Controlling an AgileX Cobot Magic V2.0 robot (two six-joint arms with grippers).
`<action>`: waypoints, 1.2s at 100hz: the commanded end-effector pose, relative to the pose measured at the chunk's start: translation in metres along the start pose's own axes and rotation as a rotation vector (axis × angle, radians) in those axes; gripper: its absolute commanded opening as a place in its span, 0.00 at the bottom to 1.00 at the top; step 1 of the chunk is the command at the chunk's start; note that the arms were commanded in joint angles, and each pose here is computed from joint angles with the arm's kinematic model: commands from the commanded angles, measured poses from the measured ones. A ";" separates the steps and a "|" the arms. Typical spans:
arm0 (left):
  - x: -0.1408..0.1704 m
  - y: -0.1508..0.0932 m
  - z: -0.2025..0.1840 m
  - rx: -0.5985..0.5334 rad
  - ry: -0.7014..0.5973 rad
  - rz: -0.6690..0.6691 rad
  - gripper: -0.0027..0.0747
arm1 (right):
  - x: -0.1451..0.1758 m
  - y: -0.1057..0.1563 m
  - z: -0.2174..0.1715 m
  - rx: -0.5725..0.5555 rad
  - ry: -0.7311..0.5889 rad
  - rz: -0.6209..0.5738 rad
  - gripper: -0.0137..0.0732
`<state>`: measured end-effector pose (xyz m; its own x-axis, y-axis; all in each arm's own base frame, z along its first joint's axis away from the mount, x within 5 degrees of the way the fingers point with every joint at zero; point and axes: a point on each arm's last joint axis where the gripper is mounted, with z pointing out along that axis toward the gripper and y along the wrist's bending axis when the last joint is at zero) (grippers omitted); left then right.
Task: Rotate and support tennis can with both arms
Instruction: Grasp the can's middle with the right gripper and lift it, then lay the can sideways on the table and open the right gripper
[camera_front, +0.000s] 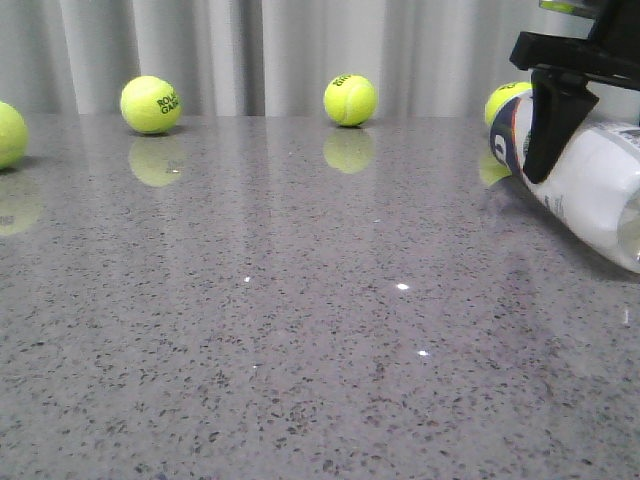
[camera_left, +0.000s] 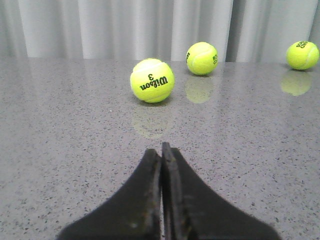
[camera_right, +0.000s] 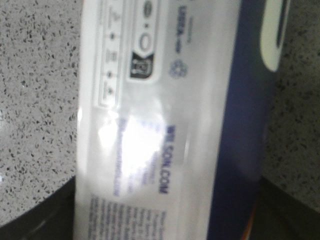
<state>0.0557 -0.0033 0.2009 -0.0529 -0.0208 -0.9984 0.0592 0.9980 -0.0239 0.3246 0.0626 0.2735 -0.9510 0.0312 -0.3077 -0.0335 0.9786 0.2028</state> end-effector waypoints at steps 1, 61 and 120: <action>0.007 0.000 0.000 0.001 -0.071 -0.011 0.01 | -0.008 0.006 -0.026 -0.026 -0.085 -0.026 0.41; 0.007 0.000 0.000 0.001 -0.071 -0.011 0.01 | -0.005 0.113 -0.053 -0.084 -0.264 -1.198 0.39; 0.007 0.000 0.000 0.001 -0.071 -0.011 0.01 | 0.008 0.152 0.003 -0.133 -0.169 -1.606 0.39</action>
<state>0.0557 -0.0033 0.2009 -0.0529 -0.0208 -0.9984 0.0592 0.9980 -0.0239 0.3128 0.2126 0.2741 0.0994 -0.9427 -0.3184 -0.9661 -0.0148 -0.2579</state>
